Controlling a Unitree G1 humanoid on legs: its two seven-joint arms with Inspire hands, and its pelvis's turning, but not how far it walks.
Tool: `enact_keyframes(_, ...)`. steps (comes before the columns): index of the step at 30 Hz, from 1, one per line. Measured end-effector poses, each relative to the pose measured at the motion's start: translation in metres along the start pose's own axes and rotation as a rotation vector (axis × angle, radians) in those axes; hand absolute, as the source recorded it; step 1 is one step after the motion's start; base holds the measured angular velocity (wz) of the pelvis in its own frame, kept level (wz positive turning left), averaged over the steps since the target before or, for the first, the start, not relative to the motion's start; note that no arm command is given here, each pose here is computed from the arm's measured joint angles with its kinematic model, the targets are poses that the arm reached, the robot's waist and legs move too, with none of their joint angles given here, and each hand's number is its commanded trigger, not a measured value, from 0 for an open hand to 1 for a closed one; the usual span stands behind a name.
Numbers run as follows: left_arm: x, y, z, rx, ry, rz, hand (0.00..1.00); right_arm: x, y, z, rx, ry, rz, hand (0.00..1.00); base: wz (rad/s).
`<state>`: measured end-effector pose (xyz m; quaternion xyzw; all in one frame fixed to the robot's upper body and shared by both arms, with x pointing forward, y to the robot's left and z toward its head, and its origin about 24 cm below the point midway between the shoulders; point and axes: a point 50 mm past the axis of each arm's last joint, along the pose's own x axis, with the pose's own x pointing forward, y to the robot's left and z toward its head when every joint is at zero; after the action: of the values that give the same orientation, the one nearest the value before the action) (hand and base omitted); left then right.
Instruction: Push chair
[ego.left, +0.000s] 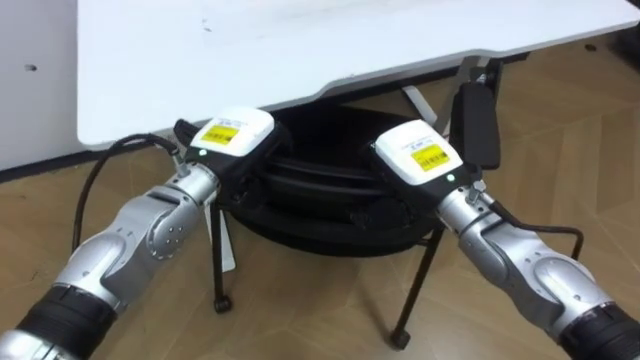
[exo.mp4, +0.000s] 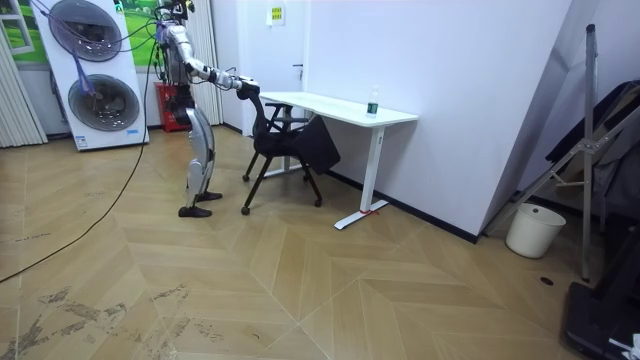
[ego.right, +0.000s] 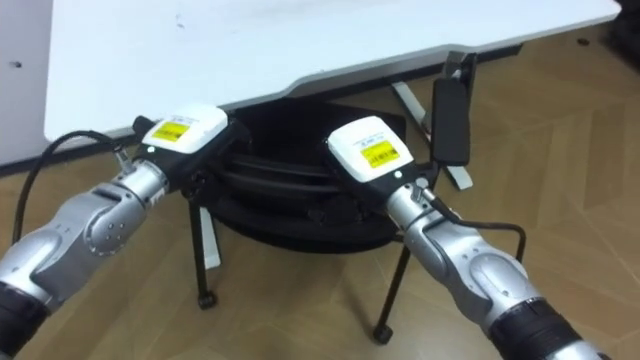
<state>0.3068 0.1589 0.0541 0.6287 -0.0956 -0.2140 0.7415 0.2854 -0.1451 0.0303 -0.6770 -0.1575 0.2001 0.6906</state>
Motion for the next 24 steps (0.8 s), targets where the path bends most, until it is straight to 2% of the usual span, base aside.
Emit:
enact_keyframes(3, 0.0, 0.001, 0.0, 0.006, -0.001, 0.003, 1.0, 0.0, -0.001, 0.001, -0.002, 0.0, 0.004, 1.0, 0.19)
enact_keyframes(4, 0.0, 0.002, 0.0, 0.01, -0.002, 0.004, 1.0, 0.001, -0.001, 0.002, -0.002, -0.002, 0.008, 0.84, 0.19)
enact_keyframes(5, 0.0, 0.002, 0.0, 0.015, -0.003, 0.003, 1.0, 0.001, -0.001, 0.002, -0.002, -0.004, 0.013, 0.84, 0.2)
enact_keyframes(6, 0.0, 0.002, 0.0, 0.017, -0.003, 0.002, 1.0, 0.0, -0.001, 0.002, -0.001, -0.003, 0.016, 0.0, 0.22)
enact_keyframes(7, 0.001, 0.001, 0.001, 0.02, -0.003, -0.001, 1.0, 0.0, 0.001, 0.002, 0.001, -0.002, 0.019, 0.0, 0.19)
enact_keyframes(8, 0.001, 0.0, 0.001, 0.02, -0.002, -0.003, 0.62, -0.001, 0.001, 0.002, 0.002, -0.002, 0.023, 0.0, 0.14)
enact_keyframes(9, 0.001, 0.0, 0.001, 0.019, -0.002, -0.004, 0.62, -0.001, 0.001, 0.002, 0.002, -0.002, 0.025, 0.0, 0.11)
enact_keyframes(10, 0.0, -0.001, 0.0, 0.019, 0.0, -0.006, 0.0, -0.001, 0.001, 0.003, 0.003, -0.001, 0.027, 0.0, 0.21)
enact_keyframes(14, 0.0, -0.003, -0.001, 0.018, 0.01, -0.015, 0.0, 0.0, 0.001, 0.002, 0.038, 0.017, 0.044, 0.0, 0.22)
enact_keyframes(20, 0.006, -0.008, 0.008, -0.058, 0.034, 0.003, 0.0, -0.002, 0.005, 0.0, 0.045, 0.039, 0.093, 0.0, 0.16)
enact_keyframes(24, 0.003, -0.011, 0.008, -0.073, 0.038, 0.022, 0.0, -0.004, 0.006, 0.003, 0.05, 0.031, 0.1, 0.0, 0.05)
